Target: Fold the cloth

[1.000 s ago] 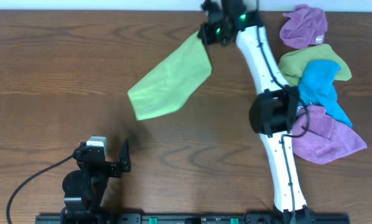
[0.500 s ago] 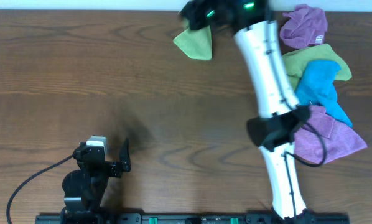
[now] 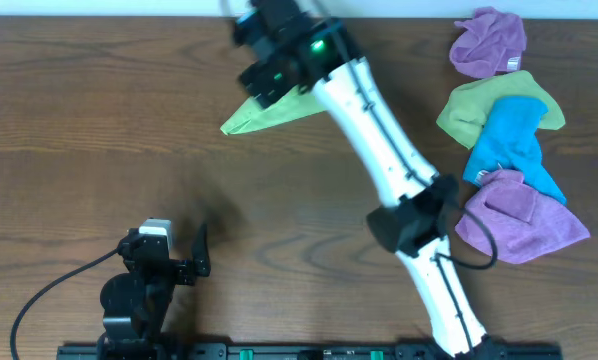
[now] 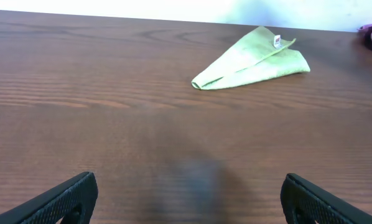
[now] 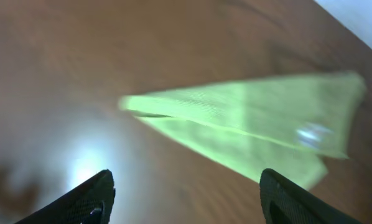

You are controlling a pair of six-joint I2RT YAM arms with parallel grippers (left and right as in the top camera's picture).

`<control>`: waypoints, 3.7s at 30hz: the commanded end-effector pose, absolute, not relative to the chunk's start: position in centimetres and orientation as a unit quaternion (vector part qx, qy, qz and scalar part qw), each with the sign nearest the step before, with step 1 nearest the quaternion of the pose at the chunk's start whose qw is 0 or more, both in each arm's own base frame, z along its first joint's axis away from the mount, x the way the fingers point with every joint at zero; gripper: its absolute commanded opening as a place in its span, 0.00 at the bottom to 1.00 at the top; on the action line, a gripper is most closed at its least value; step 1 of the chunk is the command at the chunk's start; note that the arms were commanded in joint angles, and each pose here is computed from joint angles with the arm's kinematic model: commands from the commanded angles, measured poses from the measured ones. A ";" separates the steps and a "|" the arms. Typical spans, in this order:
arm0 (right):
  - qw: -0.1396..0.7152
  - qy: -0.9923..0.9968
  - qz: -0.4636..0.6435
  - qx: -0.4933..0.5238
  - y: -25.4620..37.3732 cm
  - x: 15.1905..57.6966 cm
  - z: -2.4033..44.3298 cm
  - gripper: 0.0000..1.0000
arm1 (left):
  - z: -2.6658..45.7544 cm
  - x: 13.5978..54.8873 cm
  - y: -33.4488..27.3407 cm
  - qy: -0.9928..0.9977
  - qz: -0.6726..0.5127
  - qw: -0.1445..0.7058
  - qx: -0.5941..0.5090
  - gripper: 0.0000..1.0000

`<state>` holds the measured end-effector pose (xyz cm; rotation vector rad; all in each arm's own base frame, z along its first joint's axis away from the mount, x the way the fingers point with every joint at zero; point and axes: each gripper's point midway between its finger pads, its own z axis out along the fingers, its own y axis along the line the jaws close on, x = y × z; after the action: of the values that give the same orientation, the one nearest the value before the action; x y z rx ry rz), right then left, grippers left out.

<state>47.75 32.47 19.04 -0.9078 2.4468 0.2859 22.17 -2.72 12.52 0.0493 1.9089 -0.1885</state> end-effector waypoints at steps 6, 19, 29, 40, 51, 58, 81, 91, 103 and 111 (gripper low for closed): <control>0.263 0.931 0.121 -0.222 26.5 54.8 12.9 0.74 | 11.6 22.1 -2.8 0.820 -0.078 0.567 0.030 0.95; 0.254 0.936 0.112 -0.215 25.8 55.5 4.6 0.65 | 11.6 22.1 -2.8 0.820 -0.078 0.567 0.030 0.95; 0.125 0.962 0.092 -0.223 24.6 49.4 0.7 0.44 | 11.6 22.1 -2.8 0.820 -0.078 0.567 0.030 0.95; 0.147 0.963 0.098 -0.204 25.1 50.3 2.4 0.55 | 11.6 22.1 -2.8 0.820 -0.078 0.567 0.030 0.95; 0.252 0.943 0.094 -0.197 26.0 55.2 4.1 0.51 | 11.6 22.1 -2.8 0.820 -0.078 0.567 0.030 0.95; 0.228 0.950 0.089 -0.193 25.4 54.9 1.7 0.31 | 11.6 22.1 -2.8 0.820 -0.078 0.567 0.030 0.95; 0.234 0.945 0.098 -0.207 27.2 52.6 7.3 0.50 | 11.6 22.1 -2.8 0.820 -0.078 0.567 0.030 0.95; 0.261 0.943 0.099 -0.181 25.4 56.0 4.5 0.40 | 11.6 22.1 -2.8 0.820 -0.078 0.567 0.030 0.95; 0.193 0.961 0.084 -0.177 24.4 54.2 -1.3 0.33 | 11.6 22.1 -2.8 0.820 -0.078 0.567 0.030 0.95; 0.058 0.985 0.061 -0.154 22.7 47.9 -3.3 0.14 | 11.6 22.1 -2.8 0.820 -0.078 0.567 0.030 0.95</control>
<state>51.54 23.27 0.10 -0.4998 2.8113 0.2056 22.17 -2.73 12.52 0.0499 1.9085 -0.1886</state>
